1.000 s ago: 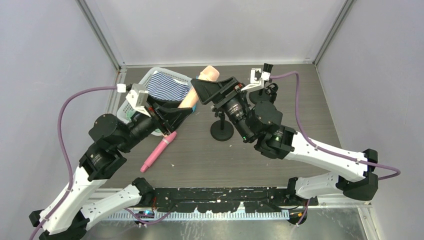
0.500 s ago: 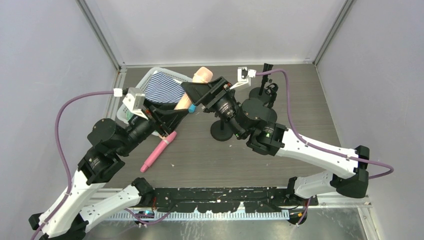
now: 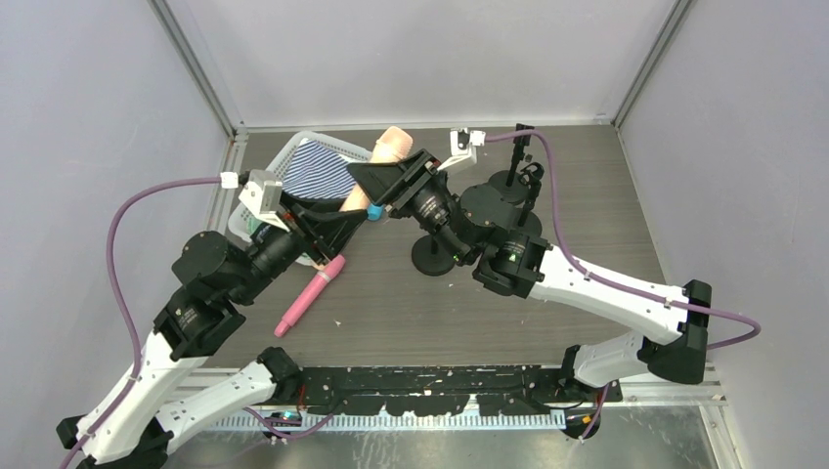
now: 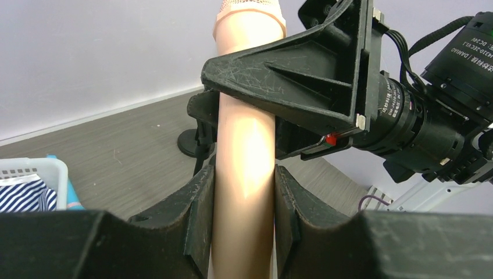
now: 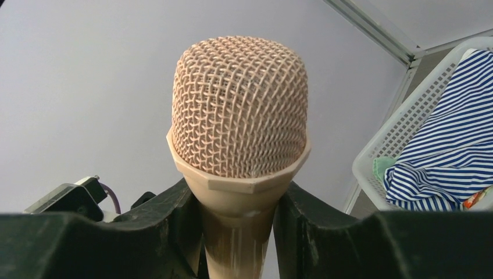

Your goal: Attach the microphones to the stand

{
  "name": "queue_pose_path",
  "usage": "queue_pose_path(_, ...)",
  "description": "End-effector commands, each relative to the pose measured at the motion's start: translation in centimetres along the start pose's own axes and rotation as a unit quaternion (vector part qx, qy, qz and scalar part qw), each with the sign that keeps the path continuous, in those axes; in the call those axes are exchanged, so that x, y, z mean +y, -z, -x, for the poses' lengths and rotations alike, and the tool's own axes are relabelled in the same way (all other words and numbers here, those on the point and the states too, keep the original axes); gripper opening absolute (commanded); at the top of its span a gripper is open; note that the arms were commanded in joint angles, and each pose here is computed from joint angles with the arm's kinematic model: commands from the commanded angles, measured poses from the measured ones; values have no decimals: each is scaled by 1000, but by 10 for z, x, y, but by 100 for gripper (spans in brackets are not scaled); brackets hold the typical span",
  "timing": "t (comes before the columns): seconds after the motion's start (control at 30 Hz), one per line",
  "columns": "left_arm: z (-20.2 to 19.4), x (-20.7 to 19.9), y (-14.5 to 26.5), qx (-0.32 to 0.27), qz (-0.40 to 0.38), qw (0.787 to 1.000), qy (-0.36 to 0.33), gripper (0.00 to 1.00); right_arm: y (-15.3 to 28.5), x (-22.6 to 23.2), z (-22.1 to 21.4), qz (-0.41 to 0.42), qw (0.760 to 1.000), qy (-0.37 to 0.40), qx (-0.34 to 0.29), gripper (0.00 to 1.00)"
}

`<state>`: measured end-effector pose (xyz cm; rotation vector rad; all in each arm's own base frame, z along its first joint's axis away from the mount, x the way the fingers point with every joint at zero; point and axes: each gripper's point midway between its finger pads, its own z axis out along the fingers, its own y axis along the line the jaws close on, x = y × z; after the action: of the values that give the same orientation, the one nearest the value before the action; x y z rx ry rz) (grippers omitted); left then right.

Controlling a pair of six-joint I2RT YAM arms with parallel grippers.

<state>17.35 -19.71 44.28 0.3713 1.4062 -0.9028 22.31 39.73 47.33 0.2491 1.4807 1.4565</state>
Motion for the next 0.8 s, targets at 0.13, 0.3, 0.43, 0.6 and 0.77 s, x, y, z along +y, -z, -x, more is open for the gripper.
queue_pose_path(0.13, 11, -1, -4, -27, -2, 1000, 3, 18, -2, 31, 24, 63, 997, -26, -23, 19)
queue_pose_path(0.3, 9, 1, -5, -24, 5, 1000, 14, 77, 10, 35, 51, 78, 995, -5, -70, 1)
queue_pose_path(0.43, 10, 3, -6, -18, 19, 999, 30, 94, 28, 34, 83, 70, 991, 29, -113, 1)
queue_pose_path(0.6, 6, 15, -13, -18, 61, 994, 84, 99, 62, 17, 120, 24, 985, 86, -151, 1)
queue_pose_path(0.77, -4, 34, -28, -13, 127, 981, 150, 100, 110, 6, 159, -27, 968, 180, -175, 1)
